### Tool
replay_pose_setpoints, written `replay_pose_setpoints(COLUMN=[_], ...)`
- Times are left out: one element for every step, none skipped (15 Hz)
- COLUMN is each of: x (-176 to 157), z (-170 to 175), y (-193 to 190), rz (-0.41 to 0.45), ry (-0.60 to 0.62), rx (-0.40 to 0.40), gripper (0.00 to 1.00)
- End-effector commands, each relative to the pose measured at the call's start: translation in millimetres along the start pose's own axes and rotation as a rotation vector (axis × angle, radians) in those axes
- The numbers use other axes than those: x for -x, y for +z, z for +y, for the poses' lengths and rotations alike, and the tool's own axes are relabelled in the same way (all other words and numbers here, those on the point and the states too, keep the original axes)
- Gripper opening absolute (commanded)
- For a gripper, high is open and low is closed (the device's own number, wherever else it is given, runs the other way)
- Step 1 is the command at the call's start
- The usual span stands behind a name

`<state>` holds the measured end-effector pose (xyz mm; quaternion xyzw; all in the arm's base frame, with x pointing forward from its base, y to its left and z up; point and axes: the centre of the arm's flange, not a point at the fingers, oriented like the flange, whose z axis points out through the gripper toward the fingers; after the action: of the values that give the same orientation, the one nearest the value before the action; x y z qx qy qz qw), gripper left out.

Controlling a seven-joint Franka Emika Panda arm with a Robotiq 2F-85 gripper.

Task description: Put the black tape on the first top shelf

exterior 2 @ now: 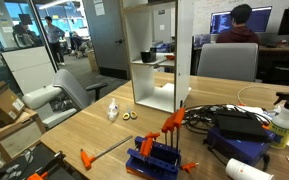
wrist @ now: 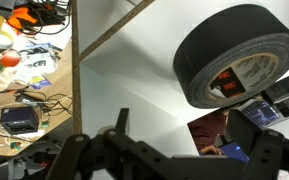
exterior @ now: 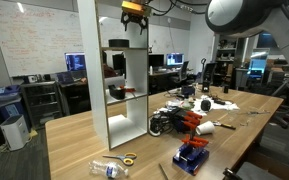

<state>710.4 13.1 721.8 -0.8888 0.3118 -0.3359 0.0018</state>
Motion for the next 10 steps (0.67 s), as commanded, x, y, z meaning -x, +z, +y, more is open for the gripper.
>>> replay_pose_setpoints(x=[14,18,25,29,36,43,54,64,75,85], z=[22,27,34,39,46,54,65,76,85,93], y=[-25,-29,-33,-37,-41,-46,-52,-58,-63,-68], rz=[-0.066,-0.092,-0.127,-0.160,-0.202,-0.241,-0.285,-0.336,-0.379,-0.419], ry=[-0.013,-0.021,-0.033,-0.048,-0.068,-0.086,-0.112,-0.144,-0.176,-0.225], rx=[0.033,0.047,0.070,0.082,0.100,0.122,0.139,0.143,0.147,0.137], gripper=[1.00,1.00,1.00,1.00,1.00,1.00,1.00,1.00,1.00,1.00])
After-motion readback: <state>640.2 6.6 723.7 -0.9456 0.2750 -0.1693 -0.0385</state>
